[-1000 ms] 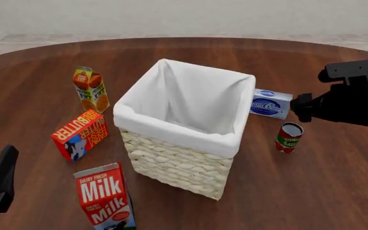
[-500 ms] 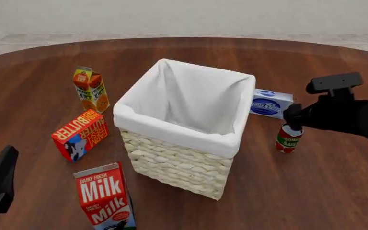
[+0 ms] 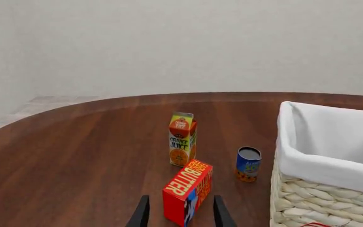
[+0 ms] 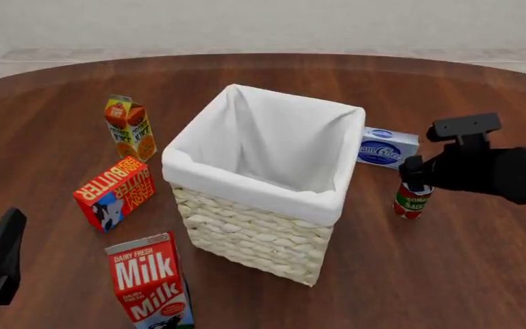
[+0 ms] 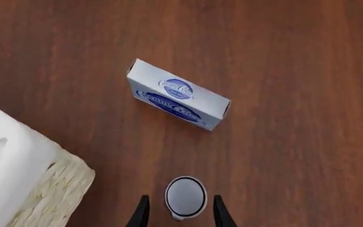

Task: Pick up the tomato sauce, and put it in the basket.

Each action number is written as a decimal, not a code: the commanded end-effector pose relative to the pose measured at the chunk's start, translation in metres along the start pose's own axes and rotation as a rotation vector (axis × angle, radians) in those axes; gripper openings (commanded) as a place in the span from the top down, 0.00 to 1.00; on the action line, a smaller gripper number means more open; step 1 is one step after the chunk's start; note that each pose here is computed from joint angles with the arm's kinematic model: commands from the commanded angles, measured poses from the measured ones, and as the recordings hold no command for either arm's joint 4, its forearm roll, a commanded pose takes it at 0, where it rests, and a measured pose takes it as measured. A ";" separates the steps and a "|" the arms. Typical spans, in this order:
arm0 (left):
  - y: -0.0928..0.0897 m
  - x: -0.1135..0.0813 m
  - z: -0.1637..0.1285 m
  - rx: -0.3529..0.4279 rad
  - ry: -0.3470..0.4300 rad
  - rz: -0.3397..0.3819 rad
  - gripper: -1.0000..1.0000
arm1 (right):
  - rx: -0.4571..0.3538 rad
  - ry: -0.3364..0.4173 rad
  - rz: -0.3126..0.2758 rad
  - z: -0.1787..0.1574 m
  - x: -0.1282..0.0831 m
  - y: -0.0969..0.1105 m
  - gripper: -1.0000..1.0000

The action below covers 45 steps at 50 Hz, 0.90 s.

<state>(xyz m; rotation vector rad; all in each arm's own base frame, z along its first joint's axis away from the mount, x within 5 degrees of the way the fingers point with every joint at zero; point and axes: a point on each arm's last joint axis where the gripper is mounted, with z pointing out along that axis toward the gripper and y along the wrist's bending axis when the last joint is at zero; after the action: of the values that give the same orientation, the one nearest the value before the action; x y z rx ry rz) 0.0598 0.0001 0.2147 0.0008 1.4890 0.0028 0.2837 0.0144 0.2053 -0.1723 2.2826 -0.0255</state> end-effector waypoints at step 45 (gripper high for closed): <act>0.000 0.000 0.000 0.000 0.000 0.000 0.00 | 0.007 0.085 -0.003 0.033 0.019 -0.005 0.00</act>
<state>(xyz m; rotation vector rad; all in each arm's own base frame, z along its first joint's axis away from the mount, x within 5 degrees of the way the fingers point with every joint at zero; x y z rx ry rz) 0.0598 0.0001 0.2147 0.0009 1.4890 0.0029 0.2943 0.0081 0.1748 -0.1643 2.3541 -0.0410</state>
